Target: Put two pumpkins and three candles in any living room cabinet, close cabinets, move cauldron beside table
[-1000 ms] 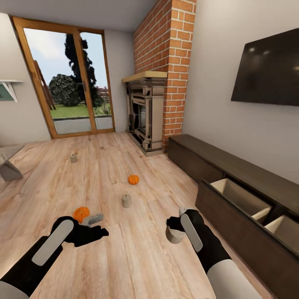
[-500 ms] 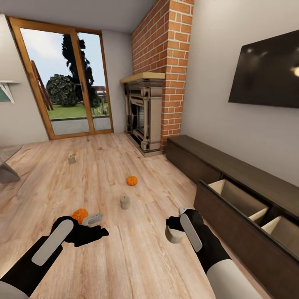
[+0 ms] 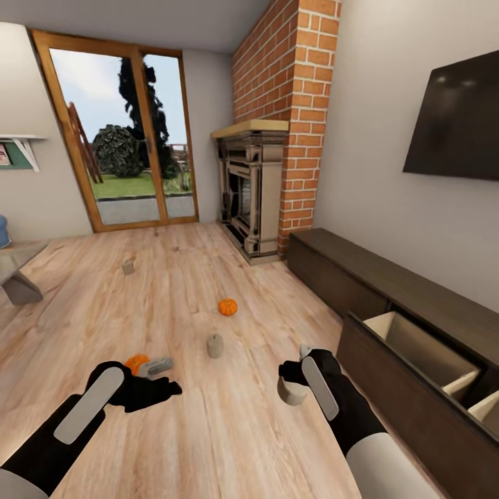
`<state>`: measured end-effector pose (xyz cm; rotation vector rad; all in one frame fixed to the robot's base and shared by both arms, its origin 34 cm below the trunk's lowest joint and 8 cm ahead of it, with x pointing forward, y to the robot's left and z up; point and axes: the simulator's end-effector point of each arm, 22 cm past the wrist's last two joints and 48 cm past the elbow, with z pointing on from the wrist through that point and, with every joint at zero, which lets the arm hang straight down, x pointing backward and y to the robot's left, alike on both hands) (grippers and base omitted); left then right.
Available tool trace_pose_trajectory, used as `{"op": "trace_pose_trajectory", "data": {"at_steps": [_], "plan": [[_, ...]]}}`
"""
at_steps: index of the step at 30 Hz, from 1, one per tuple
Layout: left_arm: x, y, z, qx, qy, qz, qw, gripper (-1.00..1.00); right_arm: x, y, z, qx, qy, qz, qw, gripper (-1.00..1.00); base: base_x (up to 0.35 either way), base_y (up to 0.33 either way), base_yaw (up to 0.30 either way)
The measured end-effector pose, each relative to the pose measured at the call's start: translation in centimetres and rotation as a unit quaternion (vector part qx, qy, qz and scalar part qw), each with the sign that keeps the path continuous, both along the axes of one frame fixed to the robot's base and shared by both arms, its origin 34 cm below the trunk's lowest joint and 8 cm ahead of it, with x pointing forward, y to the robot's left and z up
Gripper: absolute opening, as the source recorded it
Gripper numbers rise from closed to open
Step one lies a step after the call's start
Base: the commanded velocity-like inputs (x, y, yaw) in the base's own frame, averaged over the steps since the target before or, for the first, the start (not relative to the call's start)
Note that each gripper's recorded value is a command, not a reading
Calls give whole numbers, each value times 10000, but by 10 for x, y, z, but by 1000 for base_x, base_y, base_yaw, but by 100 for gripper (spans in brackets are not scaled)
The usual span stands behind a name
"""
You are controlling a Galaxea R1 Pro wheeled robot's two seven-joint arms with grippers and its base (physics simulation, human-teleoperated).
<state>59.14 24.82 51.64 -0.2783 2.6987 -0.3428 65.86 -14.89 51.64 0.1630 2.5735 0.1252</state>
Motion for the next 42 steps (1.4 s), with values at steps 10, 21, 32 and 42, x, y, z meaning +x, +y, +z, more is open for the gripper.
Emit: {"op": "trace_pose_trajectory", "data": {"at_steps": [10,21,32,42], "plan": [[0,1,0,4,-1,5,10000,100,0,1,-1,25,12,4,10000,-100,321,-32,0],[0,0,0,15,5,5,10000,100,0,1,0,33,1,5,10000,-100,322,0,0],[0,1,-1,18,6,11,10000,100,0,2,0,36,-1,6,10000,-100,322,0,0],[1,2,0,4,-2,26,10000,100,0,5,1,52,0,14,10000,-100,322,0,0]]}}
